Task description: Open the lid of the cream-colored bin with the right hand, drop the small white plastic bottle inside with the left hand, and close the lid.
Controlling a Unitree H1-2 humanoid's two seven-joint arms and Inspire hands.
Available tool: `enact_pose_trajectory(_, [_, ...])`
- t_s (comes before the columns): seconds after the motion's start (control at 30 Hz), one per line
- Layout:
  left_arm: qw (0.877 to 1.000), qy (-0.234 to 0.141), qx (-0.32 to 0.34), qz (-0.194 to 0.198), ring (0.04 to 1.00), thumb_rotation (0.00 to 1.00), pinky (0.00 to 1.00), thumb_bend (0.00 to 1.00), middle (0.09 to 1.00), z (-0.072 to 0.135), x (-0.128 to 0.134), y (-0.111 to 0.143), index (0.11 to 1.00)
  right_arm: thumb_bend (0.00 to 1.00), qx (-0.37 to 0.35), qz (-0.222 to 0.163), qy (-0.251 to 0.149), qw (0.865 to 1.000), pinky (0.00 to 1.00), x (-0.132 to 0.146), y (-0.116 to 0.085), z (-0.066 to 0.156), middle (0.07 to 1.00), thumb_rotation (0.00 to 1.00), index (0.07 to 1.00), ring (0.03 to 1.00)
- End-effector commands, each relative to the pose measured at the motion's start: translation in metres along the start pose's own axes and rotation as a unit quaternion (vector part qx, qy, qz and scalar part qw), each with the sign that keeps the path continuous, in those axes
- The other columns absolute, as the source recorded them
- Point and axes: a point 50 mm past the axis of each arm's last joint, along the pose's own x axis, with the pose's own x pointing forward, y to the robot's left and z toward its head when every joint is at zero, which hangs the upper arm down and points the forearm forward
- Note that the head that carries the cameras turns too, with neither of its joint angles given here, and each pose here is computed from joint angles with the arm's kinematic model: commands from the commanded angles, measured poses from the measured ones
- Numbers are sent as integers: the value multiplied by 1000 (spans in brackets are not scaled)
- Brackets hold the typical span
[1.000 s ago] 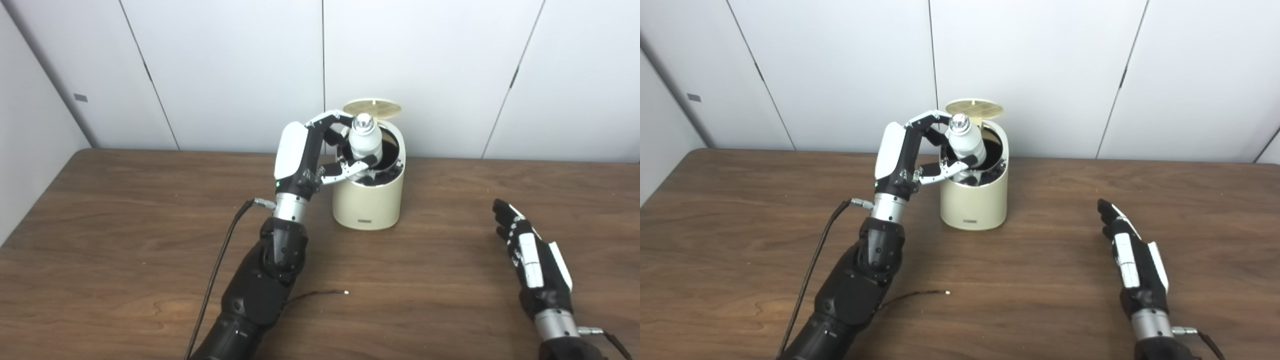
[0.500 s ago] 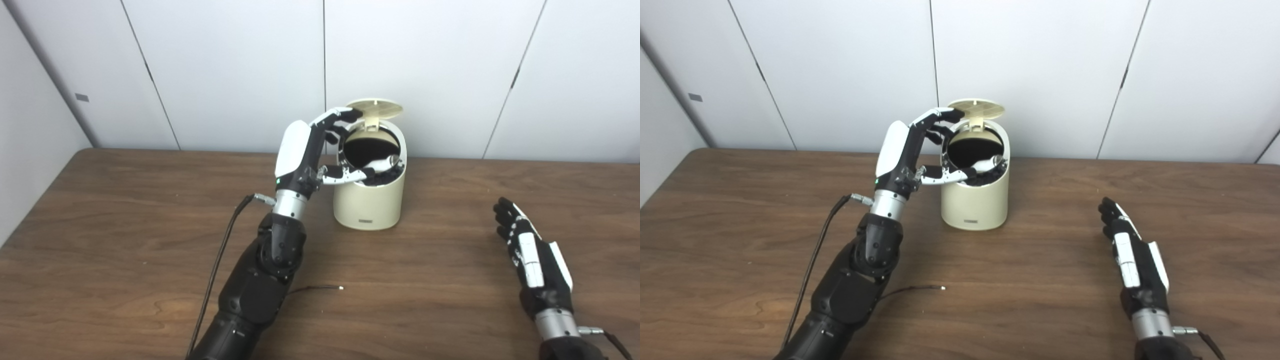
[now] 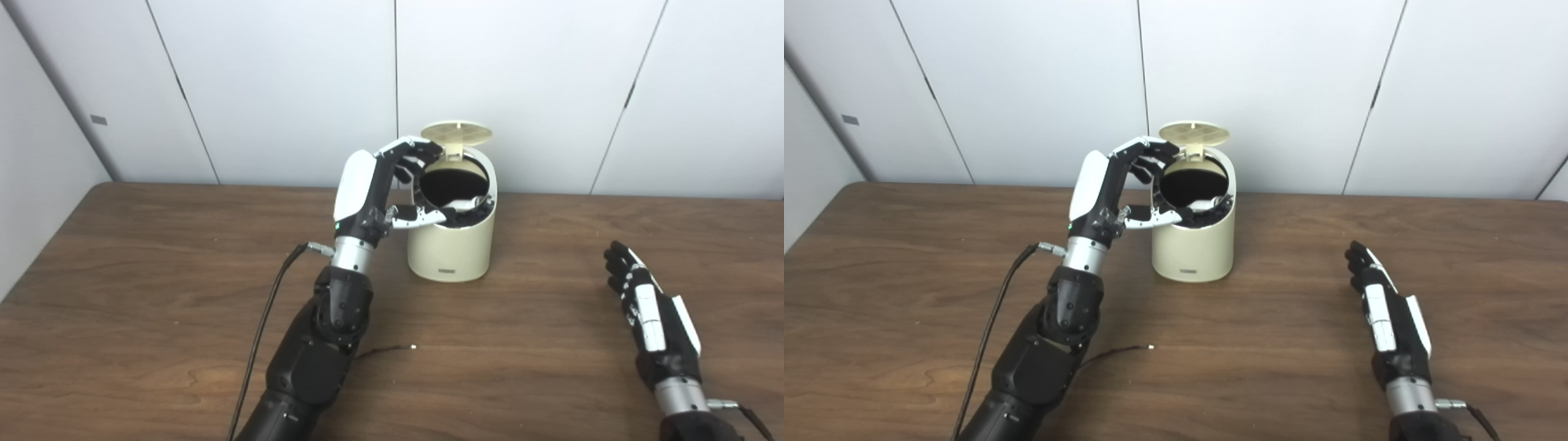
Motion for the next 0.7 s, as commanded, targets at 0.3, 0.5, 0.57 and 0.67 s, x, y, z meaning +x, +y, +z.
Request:
enact_pose_trajectory(0.3, [993, -62, -32, 91, 413, 0, 361, 500, 518, 19, 12, 24, 490, 611, 5, -2, -2, 1000, 951, -1, -2, -6, 914, 980, 922, 939])
enact_pose_trajectory(0.5, [990, -66, -36, 119, 432, 0, 336, 476, 510, 18, 9, 34, 482, 612, 3, 0, -3, 1000, 953, 0, -3, -4, 912, 989, 923, 940])
enact_pose_trajectory(0.57, [990, -66, -34, 122, 433, 0, 336, 476, 505, 17, 7, 39, 480, 609, 3, 0, -3, 1000, 957, 1, -3, -3, 912, 988, 923, 942])
enact_pose_trajectory(0.67, [990, -53, -41, 128, 434, 0, 338, 476, 501, 15, 2, 45, 482, 611, 4, -1, -3, 1000, 956, 2, -3, -3, 910, 983, 919, 941])
